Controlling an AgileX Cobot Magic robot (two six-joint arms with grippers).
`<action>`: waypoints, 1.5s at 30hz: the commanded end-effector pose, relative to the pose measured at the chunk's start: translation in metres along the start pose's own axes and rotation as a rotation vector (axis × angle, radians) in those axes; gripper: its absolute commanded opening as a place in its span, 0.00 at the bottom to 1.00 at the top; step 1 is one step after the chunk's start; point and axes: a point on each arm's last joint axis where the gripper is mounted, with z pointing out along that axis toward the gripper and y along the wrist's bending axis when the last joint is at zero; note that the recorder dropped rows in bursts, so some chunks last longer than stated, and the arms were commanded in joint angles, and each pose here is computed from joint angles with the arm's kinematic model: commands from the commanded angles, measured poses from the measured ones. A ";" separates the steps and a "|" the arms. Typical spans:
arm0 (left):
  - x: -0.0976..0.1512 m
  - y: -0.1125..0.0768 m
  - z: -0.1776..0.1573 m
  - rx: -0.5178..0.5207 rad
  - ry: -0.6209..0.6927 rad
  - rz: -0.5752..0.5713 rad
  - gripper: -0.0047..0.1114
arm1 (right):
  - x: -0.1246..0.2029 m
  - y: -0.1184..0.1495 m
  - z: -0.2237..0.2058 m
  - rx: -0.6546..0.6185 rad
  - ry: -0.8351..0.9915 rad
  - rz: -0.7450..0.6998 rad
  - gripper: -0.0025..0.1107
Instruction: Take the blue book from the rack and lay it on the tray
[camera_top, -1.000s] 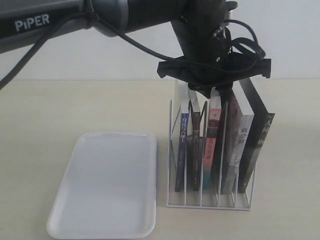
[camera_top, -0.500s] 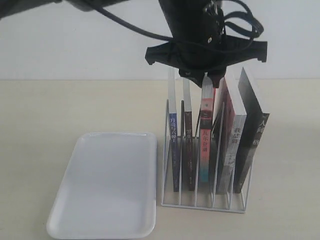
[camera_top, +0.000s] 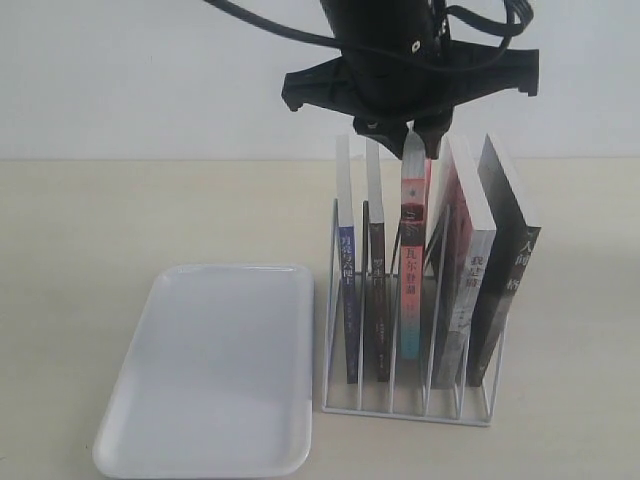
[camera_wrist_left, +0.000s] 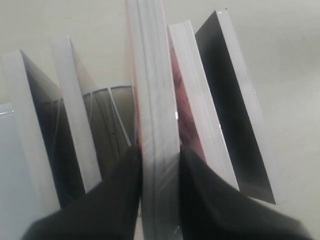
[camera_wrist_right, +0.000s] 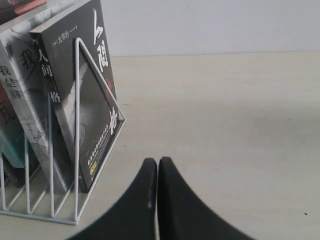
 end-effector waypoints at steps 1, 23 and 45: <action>-0.003 -0.003 -0.009 0.022 -0.028 0.017 0.08 | -0.001 0.000 0.000 0.003 -0.010 -0.002 0.02; -0.006 -0.001 -0.048 0.076 -0.080 0.012 0.08 | -0.001 0.000 0.000 0.003 -0.010 -0.002 0.02; -0.002 -0.002 -0.029 0.049 -0.027 0.029 0.08 | -0.001 0.000 0.000 0.003 -0.012 -0.002 0.02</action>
